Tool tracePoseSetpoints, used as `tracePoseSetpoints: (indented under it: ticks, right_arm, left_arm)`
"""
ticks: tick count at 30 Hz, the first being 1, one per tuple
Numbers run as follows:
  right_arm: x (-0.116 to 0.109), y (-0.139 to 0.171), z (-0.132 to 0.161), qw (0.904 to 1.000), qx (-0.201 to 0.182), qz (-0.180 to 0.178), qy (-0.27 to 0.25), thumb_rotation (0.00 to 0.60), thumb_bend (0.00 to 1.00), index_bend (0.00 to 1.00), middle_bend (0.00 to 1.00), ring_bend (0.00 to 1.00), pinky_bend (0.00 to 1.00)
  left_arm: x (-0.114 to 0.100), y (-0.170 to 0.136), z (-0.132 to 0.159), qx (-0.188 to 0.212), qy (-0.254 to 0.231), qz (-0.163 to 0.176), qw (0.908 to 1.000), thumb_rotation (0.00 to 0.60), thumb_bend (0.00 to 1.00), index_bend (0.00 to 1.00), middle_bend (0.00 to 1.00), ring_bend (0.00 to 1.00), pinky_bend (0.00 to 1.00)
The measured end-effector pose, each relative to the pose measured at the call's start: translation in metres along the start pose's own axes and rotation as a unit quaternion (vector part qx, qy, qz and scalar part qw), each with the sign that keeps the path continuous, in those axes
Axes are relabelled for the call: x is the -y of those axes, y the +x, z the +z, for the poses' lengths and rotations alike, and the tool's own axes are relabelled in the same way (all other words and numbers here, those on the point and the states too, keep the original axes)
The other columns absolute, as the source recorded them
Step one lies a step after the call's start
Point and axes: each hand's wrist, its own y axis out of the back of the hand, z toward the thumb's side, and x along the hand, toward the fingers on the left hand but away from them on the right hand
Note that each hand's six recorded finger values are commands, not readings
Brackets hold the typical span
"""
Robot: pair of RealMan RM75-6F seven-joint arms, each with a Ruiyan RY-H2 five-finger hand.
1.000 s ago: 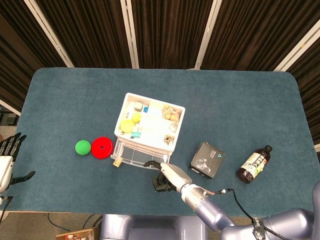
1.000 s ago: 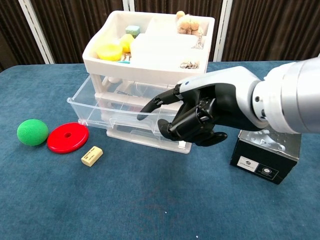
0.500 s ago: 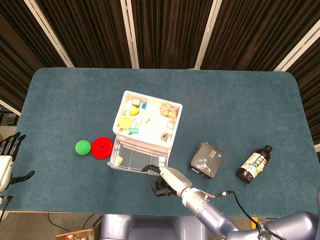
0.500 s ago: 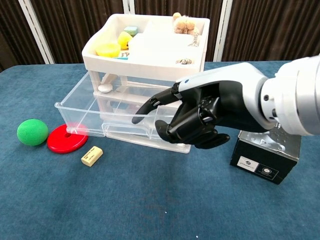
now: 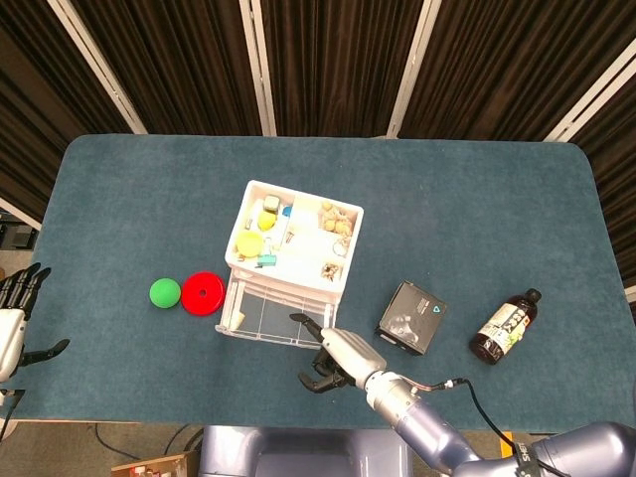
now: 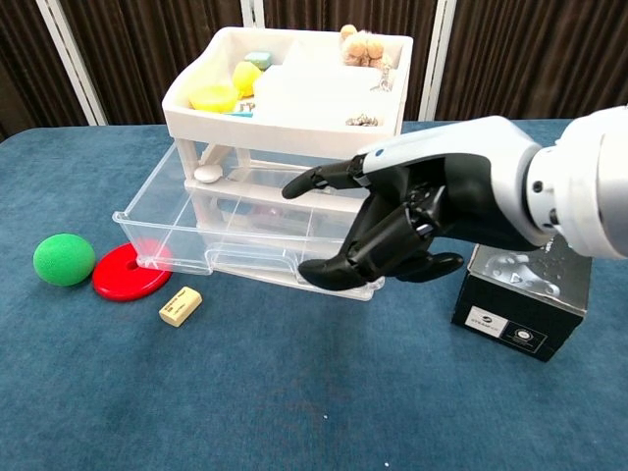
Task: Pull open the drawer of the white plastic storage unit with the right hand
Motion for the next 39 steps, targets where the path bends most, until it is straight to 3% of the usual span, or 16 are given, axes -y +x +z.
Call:
tracePoseSetpoints:
  ticks: [7,15,25,26,28,29,30,32,36,39]
  right_arm:
    - [-0.019,0.009,-0.011,0.9993,0.003,-0.026,0.027,0.600,0.44,0.00,0.97,0.90,0.97]
    - [-0.056,0.036,-0.034,0.9965,0.007,-0.073,0.038,0.600,0.44,0.00,0.97,0.89,0.97]
    - [-0.092,0.081,-0.063,0.9918,0.021,-0.126,0.014,0.600,0.44,0.00,0.94,0.87,0.96]
    - [-0.094,0.084,-0.065,0.9915,0.023,-0.128,0.010,0.600,0.44,0.00,0.90,0.82,0.94]
    - [-0.096,0.090,-0.071,0.9907,0.031,-0.132,0.001,0.600,0.44,0.00,0.79,0.50,0.89]
    - [-0.097,0.091,-0.072,0.9904,0.033,-0.134,-0.001,0.600,0.44,0.00,0.71,0.42,0.84]
    - [-0.097,0.092,-0.073,0.9901,0.035,-0.136,0.002,0.600,0.44,0.00,0.66,0.39,0.81]
    - [-0.099,0.093,-0.077,0.9890,0.039,-0.142,0.014,0.600,0.44,0.00,0.50,0.47,0.68]
    - [-0.106,0.096,-0.092,0.9822,0.050,-0.170,0.063,0.600,0.41,0.00,0.19,0.17,0.43]
    - [-0.113,0.101,-0.109,0.9689,0.060,-0.203,0.128,0.600,0.37,0.00,0.04,0.03,0.30]
  left_arm:
    - [0.000,-0.001,0.001,0.002,0.001,0.001,1.0000,0.600,0.00,0.04,0.00,0.00,0.07]
    - [-0.001,-0.002,0.002,0.003,0.003,0.004,1.0000,0.600,0.00,0.04,0.00,0.00,0.07]
    - [0.000,-0.003,0.002,0.002,0.005,0.006,1.0000,0.600,0.00,0.04,0.00,0.00,0.07]
    - [0.000,-0.003,0.003,0.002,0.005,0.007,1.0000,0.600,0.00,0.04,0.00,0.00,0.07]
    - [-0.001,-0.003,0.003,0.001,0.005,0.009,0.9999,0.600,0.00,0.04,0.00,0.00,0.07]
    - [-0.001,-0.003,0.003,0.001,0.005,0.010,0.9999,0.600,0.00,0.04,0.00,0.00,0.07]
    - [-0.001,-0.003,0.002,0.000,0.005,0.010,0.9999,0.600,0.00,0.04,0.00,0.00,0.07]
    - [-0.002,-0.003,0.002,0.000,0.005,0.011,0.9999,0.600,0.00,0.04,0.00,0.00,0.07]
    - [-0.003,-0.004,0.002,0.002,0.005,0.014,0.9999,0.600,0.00,0.04,0.00,0.00,0.07]
    - [-0.004,-0.006,0.002,0.005,0.006,0.018,0.9998,0.600,0.00,0.04,0.00,0.00,0.07]
